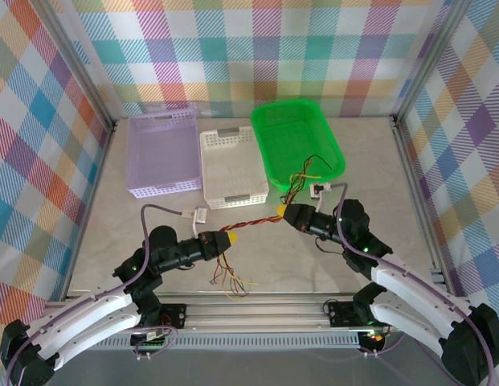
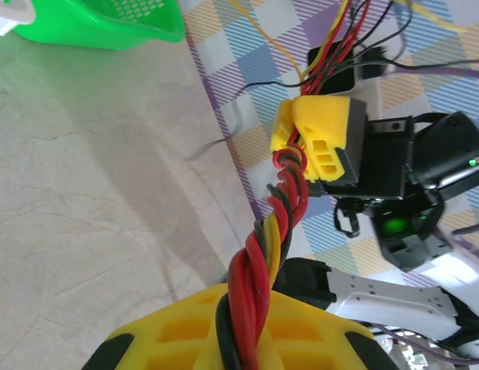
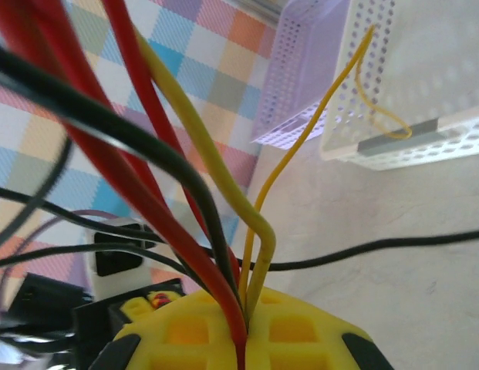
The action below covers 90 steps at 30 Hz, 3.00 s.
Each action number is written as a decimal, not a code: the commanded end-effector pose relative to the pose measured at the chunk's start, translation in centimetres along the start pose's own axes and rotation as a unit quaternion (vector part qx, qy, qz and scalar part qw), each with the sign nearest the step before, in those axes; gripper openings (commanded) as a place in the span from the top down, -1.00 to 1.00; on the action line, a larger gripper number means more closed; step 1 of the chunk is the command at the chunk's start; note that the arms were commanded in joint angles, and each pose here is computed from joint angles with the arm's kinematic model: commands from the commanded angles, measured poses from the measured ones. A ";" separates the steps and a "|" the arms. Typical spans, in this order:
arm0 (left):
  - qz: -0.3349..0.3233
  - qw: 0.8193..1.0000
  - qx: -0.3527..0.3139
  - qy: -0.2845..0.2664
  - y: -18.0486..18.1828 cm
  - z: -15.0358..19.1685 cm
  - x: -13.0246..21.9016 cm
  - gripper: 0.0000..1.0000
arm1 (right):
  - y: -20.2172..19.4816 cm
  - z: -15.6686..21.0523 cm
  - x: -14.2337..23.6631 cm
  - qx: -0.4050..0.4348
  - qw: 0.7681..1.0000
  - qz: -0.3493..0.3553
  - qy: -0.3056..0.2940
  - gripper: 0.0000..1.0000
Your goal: Untangle the cables
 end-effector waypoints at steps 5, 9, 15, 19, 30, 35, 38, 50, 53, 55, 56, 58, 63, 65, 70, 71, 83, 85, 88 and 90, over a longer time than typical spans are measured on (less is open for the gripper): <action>0.000 0.996 0.035 -0.086 2.0 -0.6 1.8 1.00 | -1.0 -3.9 2.9 -0.036 0.986 0.040 -0.157 1.00; -0.004 0.997 0.021 -0.081 1.1 -0.9 1.8 0.58 | -0.1 -4.2 2.9 -0.004 0.989 0.051 -0.136 1.00; -0.037 0.997 -0.047 -0.045 -2.3 -1.7 1.7 -0.64 | 1.5 -5.4 2.8 0.054 0.991 0.074 -0.100 1.00; -0.061 0.991 -0.111 -0.031 -5.5 -2.7 2.2 -0.70 | 3.1 -6.6 2.3 0.119 0.988 0.090 -0.050 1.00; -0.118 0.969 -0.213 -0.047 -11.9 -6.4 1.6 -0.72 | 3.9 -5.8 0.5 0.182 0.976 0.062 0.105 1.00; -0.089 0.978 -0.190 -0.007 -12.0 -6.4 -1.6 -0.72 | 4.7 -5.3 0.4 0.187 0.976 0.013 0.114 1.00; -0.078 0.982 -0.172 0.023 -11.1 -5.8 -3.1 -0.70 | 5.5 -5.3 0.5 0.195 0.974 -0.020 0.114 1.00; -0.119 0.973 -0.171 0.097 -7.8 -4.7 -5.8 -0.52 | 7.7 -5.3 0.9 0.205 0.966 -0.099 0.121 1.00; -0.110 0.974 -0.167 0.108 -7.7 -4.5 -6.1 -0.37 | 7.7 -5.4 0.8 0.205 0.966 -0.100 0.121 1.00; -0.104 0.974 -0.163 0.117 -7.6 -4.2 -6.2 -0.28 | 7.7 -5.4 0.8 0.206 0.966 -0.097 0.120 1.00; -0.100 0.974 -0.162 0.120 -7.5 -4.1 -6.3 -0.25 | 7.7 -5.4 0.8 0.206 0.966 -0.096 0.120 1.00; -0.099 0.974 -0.157 0.128 -7.2 -3.8 -6.3 -0.21 | 7.7 -5.6 0.7 0.204 0.967 -0.095 0.118 1.00; -0.057 0.977 -0.152 0.141 -7.7 -3.2 -6.5 -0.24 | 7.5 -5.7 0.4 0.202 0.968 -0.091 0.114 1.00; -0.040 0.976 -0.151 0.151 -7.8 -2.8 -6.5 -0.29 | 7.6 -5.8 0.4 0.202 0.968 -0.092 0.113 1.00; -0.027 0.974 -0.150 0.168 -7.7 -2.2 -6.5 -0.29 | 7.9 -6.0 0.3 0.203 0.968 -0.100 0.112 1.00; -0.027 0.974 -0.150 0.169 -7.6 -2.1 -6.5 -0.29 | 7.9 -6.0 0.3 0.203 0.968 -0.100 0.112 1.00; -0.014 0.974 -0.161 0.161 -8.1 -2.0 -5.6 -0.56 | 8.0 -6.1 0.3 0.205 0.967 -0.102 0.113 1.00; -0.009 0.974 -0.161 0.159 -8.2 -1.9 -5.4 -0.58 | 8.1 -6.1 0.3 0.206 0.967 -0.103 0.112 1.00; 0.000 0.975 -0.158 0.156 -8.3 -1.9 -5.3 -0.58 | 8.1 -6.1 0.3 0.207 0.966 -0.105 0.113 1.00; 0.004 0.976 -0.159 0.150 -8.4 -1.9 -5.0 -0.59 | 8.1 -6.1 0.3 0.207 0.966 -0.104 0.113 1.00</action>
Point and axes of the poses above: each hand's point on the last joint's axis, 136 mm out from that joint toward the fingers, its own x axis back along the fingers, its own y axis along the line the jaws close on, z = x × y, the point moved 7 cm from there along x, back along the fingers, and after that the axes turned 12 degrees about x, right-handed, at the moved point
